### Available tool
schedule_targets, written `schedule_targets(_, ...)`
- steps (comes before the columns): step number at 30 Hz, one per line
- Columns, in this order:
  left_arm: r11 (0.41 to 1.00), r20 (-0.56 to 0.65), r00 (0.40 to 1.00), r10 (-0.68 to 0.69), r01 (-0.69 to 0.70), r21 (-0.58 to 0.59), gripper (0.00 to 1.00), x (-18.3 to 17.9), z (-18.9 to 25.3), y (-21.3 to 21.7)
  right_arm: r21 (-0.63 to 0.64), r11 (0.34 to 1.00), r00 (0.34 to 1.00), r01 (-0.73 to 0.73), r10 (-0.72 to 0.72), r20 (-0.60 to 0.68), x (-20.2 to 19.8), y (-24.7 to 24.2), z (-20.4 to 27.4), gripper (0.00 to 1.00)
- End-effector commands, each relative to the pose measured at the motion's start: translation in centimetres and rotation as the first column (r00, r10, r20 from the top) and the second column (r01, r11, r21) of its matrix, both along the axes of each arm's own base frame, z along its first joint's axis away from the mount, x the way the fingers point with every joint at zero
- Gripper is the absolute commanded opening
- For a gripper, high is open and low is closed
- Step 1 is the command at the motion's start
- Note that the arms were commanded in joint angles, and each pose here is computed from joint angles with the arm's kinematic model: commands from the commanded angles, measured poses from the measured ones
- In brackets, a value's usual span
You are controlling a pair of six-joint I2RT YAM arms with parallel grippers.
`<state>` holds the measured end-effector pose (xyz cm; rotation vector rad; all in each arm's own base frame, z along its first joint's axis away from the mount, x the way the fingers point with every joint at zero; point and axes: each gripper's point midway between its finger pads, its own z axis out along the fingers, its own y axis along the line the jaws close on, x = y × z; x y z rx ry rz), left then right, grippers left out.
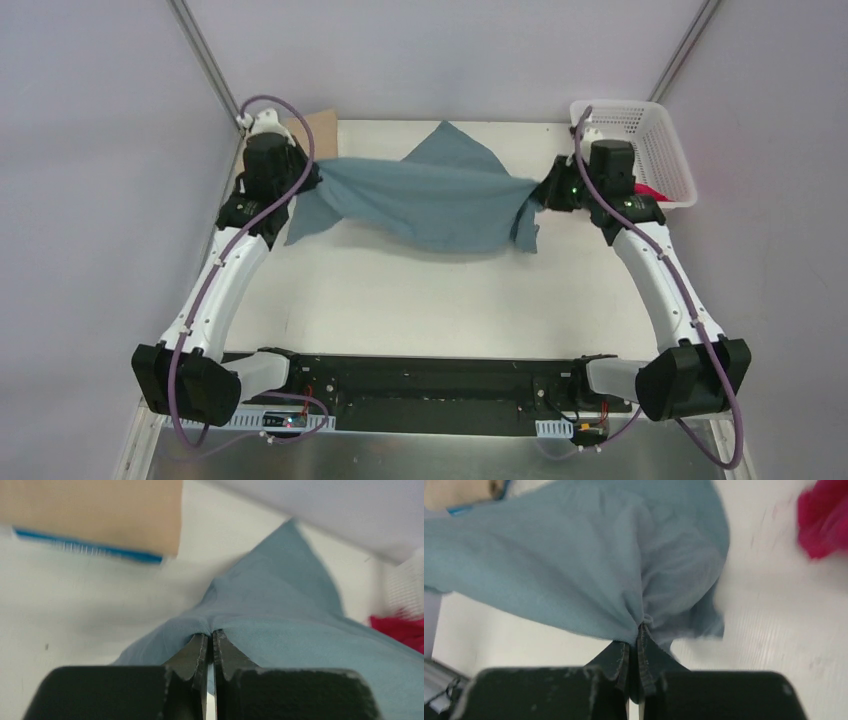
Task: Fold and stack the t-shirts
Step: Flatten out the tshirt
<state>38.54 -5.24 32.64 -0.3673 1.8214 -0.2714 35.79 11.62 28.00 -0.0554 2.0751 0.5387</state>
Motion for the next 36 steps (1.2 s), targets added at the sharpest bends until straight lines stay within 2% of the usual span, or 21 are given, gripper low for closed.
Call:
schedule_targets(1,0.996,-0.177,0.981,0.084,-0.086,-0.002,0.0,-2.0,-8.1,1.6,0.055,0.998,0.948,-0.043,0.058,-0.314,-5.7,0.7,-6.7,0.04)
schedule_targets(4,0.993,-0.289,0.95,0.117,-0.115,0.024,0.0,-3.4,-12.6,2.2,0.069,0.998,0.865,0.0,0.034,-0.5,-9.1,0.6,-11.2,0.07)
schedule_targets(7,0.983,-0.395,0.9,0.183,-0.169,0.07,0.0,-4.3,-16.5,3.2,0.144,0.989,0.808,0.033,0.058,-0.587,-10.5,1.9,-13.7,0.08)
schedule_targets(9,0.975,-0.451,0.865,0.221,-0.192,0.11,0.0,-4.6,-18.3,3.8,0.124,0.991,0.767,0.054,0.038,-0.641,-11.4,2.4,-15.7,0.11)
schedule_targets(10,0.974,-0.474,0.852,0.224,-0.189,0.12,0.0,-4.6,-19.1,3.8,0.084,0.993,0.746,0.077,-0.002,-0.666,-11.8,2.2,-17.0,0.17)
schedule_targets(11,0.976,-0.501,0.838,0.216,-0.179,0.121,0.07,-4.7,-19.9,3.6,0.035,0.996,0.724,0.085,-0.037,-0.688,-12.4,1.8,-18.2,0.29)
schedule_targets(12,0.98,-0.526,0.827,0.201,-0.166,0.112,0.2,-4.8,-20.6,3.3,-0.026,0.995,0.714,0.093,-0.085,-0.695,-12.7,1.1,-19.0,0.4)
schedule_targets(14,0.988,-0.569,0.807,0.156,-0.138,0.075,0.41,-5.3,-21.9,2.3,-0.109,0.987,0.711,0.118,-0.161,-0.685,-12.9,-0.1,-19.6,0.55)
schedule_targets(16,0.987,-0.582,0.798,0.155,-0.151,0.056,0.67,-5.9,-22.1,2.2,-0.127,0.983,0.738,0.133,-0.184,-0.649,-12.6,-0.5,-18.7,0.77)
schedule_targets(18,0.984,-0.562,0.81,0.166,-0.171,0.044,0.94,-6.4,-21.3,2.3,-0.111,0.982,0.798,0.153,-0.189,-0.572,-12.1,-0.7,-16.5,0.96)
schedule_targets(19,0.983,-0.548,0.819,0.171,-0.18,0.039,0.98,-6.7,-20.7,2.5,-0.097,0.982,0.827,0.161,-0.188,-0.53,-11.8,-0.8,-15.4,0.99)
schedule_targets(23,0.965,-0.464,0.852,0.242,-0.259,0.027,0.99,-8.1,-18.1,3.8,0.001,0.98,0.93,0.197,-0.187,-0.316,-10.0,-0.8,-10.8,0.99)
schedule_targets(26,0.96,-0.435,0.863,0.256,-0.279,0.01,0.99,-8.5,-17.2,4.0,0.12,0.98,0.969,0.159,-0.132,-0.207,-8.2,0.9,-8.3,0.99)
schedule_targets(28,0.961,-0.43,0.868,0.25,-0.276,0.003,0.99,-8.4,-16.9,3.8,0.171,0.977,0.973,0.126,-0.087,-0.216,-6.8,2.4,-7.5,0.99)
schedule_targets(31,0.953,-0.436,0.858,0.271,-0.302,-0.002,0.99,-8.4,-17.3,4.0,0.204,0.977,0.95,0.053,0.014,-0.311,-3.9,5.6,-9.3,0.99)
schedule_targets(36,0.948,-0.435,0.857,0.278,-0.318,-0.022,0.99,-8.6,-17.3,4.1,0.097,0.995,0.892,-0.023,0.064,-0.448,0.3,11.1,-13.8,0.99)
